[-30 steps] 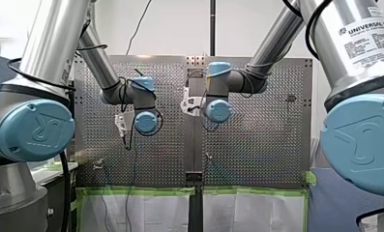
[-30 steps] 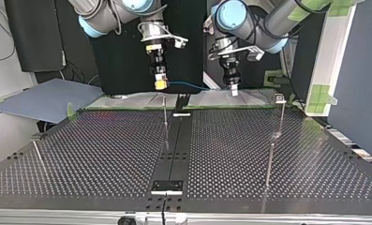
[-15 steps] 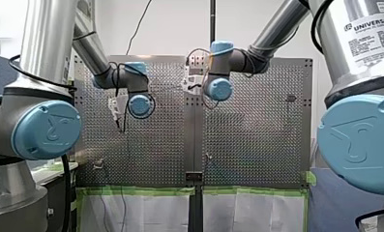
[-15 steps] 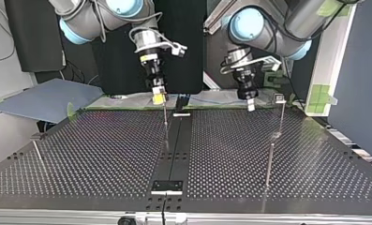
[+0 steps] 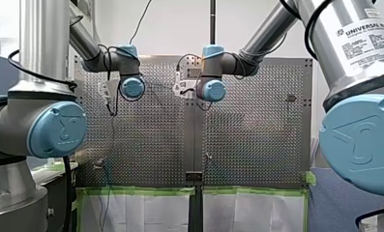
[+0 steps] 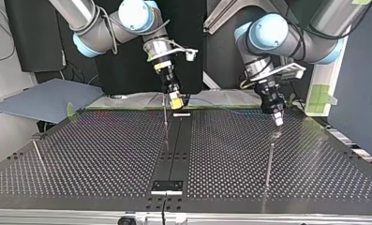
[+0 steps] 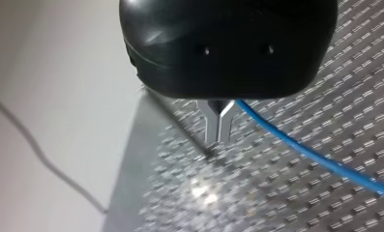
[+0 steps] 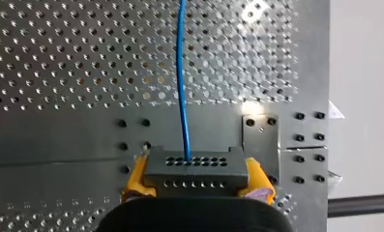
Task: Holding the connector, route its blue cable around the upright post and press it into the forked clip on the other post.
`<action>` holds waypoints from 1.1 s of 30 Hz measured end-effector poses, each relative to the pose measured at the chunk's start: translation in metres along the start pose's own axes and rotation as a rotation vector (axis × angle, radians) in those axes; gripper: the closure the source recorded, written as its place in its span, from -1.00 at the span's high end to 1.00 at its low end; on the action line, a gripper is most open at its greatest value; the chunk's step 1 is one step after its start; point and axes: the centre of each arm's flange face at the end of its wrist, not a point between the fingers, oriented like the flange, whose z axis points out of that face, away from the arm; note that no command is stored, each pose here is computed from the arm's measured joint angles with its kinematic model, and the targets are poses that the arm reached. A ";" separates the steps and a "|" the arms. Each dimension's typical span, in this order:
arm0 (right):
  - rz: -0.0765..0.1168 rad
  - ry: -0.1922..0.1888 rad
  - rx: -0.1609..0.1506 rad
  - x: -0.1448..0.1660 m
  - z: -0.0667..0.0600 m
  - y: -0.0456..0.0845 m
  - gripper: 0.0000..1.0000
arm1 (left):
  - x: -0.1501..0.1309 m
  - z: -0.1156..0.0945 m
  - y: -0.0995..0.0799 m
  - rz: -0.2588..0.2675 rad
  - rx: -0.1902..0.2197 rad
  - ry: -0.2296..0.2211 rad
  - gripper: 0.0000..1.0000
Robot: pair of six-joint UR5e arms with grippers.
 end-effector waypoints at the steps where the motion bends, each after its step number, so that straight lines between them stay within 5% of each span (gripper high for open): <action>1: -0.001 -0.002 0.002 0.001 0.002 -0.001 -0.99 | -0.005 0.003 0.001 -0.004 -0.005 -0.007 -1.00; 11: -0.001 0.020 0.009 0.027 0.023 -0.003 -0.99 | -0.081 0.045 0.010 -0.034 -0.055 -0.111 -1.00; 19: -0.003 0.054 0.023 0.056 0.039 -0.006 -0.99 | -0.132 0.050 0.005 -0.047 -0.018 -0.154 -1.00; 33: -0.002 0.115 0.037 0.103 0.063 -0.007 -0.99 | -0.123 0.067 0.002 -0.001 0.053 -0.064 -1.00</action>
